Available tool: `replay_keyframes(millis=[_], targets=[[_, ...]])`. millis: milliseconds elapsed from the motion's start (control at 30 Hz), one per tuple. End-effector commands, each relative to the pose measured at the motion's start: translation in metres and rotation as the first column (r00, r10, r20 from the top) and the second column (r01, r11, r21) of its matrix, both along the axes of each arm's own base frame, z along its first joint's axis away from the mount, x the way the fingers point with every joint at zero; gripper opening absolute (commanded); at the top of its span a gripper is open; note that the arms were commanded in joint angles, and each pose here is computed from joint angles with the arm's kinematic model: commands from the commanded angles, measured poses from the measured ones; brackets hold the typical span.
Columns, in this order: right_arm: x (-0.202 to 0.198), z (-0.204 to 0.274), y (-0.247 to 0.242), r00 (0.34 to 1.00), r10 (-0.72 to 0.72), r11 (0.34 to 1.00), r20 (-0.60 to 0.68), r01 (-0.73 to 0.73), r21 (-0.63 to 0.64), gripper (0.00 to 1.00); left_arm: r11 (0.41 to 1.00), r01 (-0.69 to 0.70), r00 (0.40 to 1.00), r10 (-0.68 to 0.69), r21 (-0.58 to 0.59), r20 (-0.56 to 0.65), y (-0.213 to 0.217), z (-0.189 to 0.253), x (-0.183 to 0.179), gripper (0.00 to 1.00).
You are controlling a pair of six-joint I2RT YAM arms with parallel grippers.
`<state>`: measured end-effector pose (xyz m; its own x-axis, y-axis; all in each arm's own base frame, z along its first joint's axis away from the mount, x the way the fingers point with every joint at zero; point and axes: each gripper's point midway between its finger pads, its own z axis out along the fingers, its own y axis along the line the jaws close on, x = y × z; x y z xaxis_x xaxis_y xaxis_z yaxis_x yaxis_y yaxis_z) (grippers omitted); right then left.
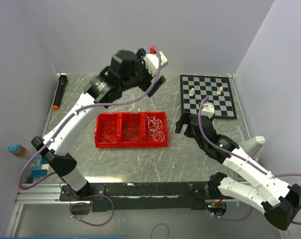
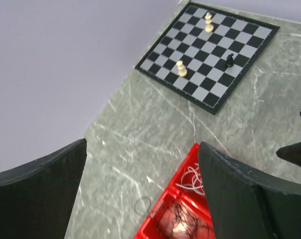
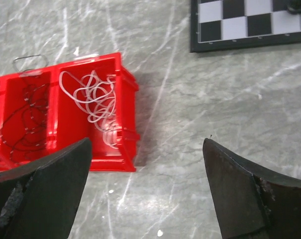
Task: Untangle the cables
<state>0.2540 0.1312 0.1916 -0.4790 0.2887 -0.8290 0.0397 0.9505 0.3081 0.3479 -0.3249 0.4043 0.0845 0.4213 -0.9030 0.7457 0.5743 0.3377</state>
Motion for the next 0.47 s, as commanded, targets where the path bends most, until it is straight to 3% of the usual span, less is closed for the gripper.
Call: replay_keyframes(millis=[0, 167, 300, 433], targets=[[0.005, 0.024, 0.015, 0.998, 0.066, 0.997, 0.01, -0.066, 0.03, 1.0, 0.981, -0.146, 0.937, 0.178, 0.128, -0.301, 0.055, -0.047, -0.001, 0.97], [0.004, 0.021, 0.019, 0.996, 0.072, 0.997, -0.054, -0.071, 0.025, 1.0, 0.914, -0.386, 0.863, 0.405, 0.122, -0.303, 0.112, -0.06, 0.013, 0.97], [0.002, 0.022, 0.019, 0.994, 0.069, 0.997, -0.083, -0.067, 0.028, 1.0, 0.868, -0.49, 0.814, 0.486, 0.072, -0.317, 0.153, -0.068, 0.016, 0.97], [-0.001, 0.022, 0.016, 0.993, 0.07, 0.998, -0.095, -0.069, 0.007, 1.0, 0.784, -0.62, 0.721, 0.583, 0.027, -0.374, 0.216, -0.084, 0.026, 0.97]])
